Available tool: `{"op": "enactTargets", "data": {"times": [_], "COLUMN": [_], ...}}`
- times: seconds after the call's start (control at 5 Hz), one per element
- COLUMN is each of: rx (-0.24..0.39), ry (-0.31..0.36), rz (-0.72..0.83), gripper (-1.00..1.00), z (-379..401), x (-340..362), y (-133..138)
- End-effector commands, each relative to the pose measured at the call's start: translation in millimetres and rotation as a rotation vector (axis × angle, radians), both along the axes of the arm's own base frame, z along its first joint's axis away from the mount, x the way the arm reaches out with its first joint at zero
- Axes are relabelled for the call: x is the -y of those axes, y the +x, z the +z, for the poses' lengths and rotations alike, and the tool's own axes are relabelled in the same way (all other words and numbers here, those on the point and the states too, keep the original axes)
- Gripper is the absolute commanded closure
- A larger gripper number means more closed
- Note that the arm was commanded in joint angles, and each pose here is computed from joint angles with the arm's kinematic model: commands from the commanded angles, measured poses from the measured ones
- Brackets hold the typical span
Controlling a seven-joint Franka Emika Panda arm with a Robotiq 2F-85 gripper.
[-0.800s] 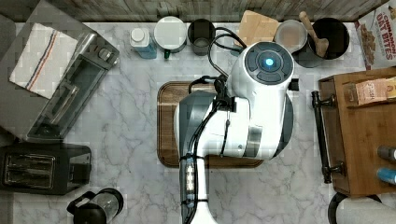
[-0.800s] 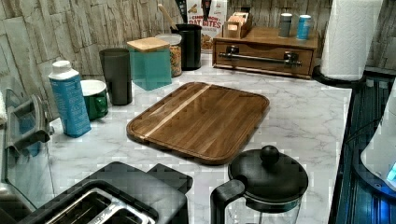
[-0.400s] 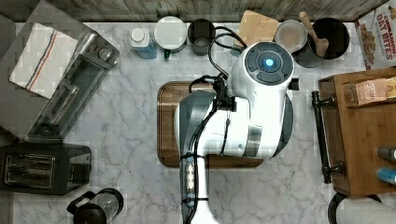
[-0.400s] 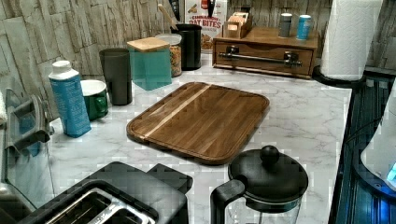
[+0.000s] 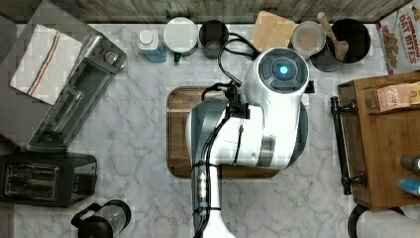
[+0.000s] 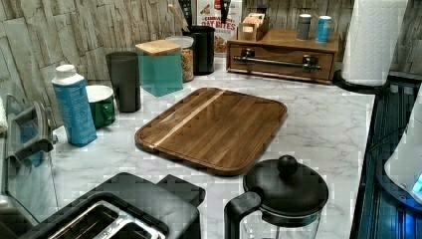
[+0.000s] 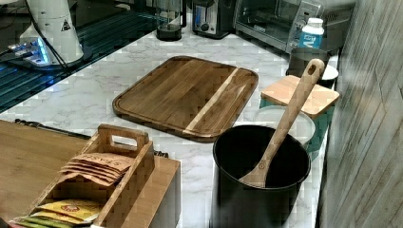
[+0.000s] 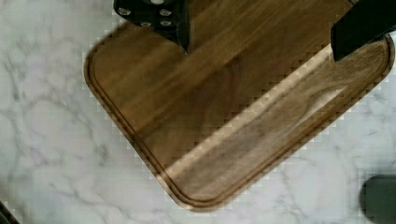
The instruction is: Open the drawer.
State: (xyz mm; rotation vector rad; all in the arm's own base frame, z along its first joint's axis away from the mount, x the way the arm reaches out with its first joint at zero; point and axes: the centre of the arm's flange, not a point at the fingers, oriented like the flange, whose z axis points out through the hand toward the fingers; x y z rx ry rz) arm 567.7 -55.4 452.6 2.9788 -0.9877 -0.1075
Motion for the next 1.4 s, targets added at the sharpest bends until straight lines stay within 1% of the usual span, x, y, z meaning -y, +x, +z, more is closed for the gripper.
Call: {"op": "enactTargets", "data": {"times": [0.2, 0.4, 0.6, 0.8, 1.0, 1.2, 1.4], "rx": [-0.005, 0.011, 0.034, 0.049, 0.03, 0.055, 0.034], "ry": [0.034, 0.043, 0.036, 0.007, -0.01, -0.069, -0.097], "rz": [0.42, 0.535, 0.623, 0.69, 0.744, 0.773, 0.797], "gripper": [-1.0, -1.0, -1.0, -1.0, -1.0, -1.0, -1.0], "z": [-8.4, -18.9, -28.5, -44.1, -58.3, -76.3, -88.6], "x": [81.9, 123.0, 156.4, 185.7, 204.8, 220.8, 239.6], "y": [-48.5, -58.3, -69.7, -82.8, -90.2, -97.9, -97.2]}}
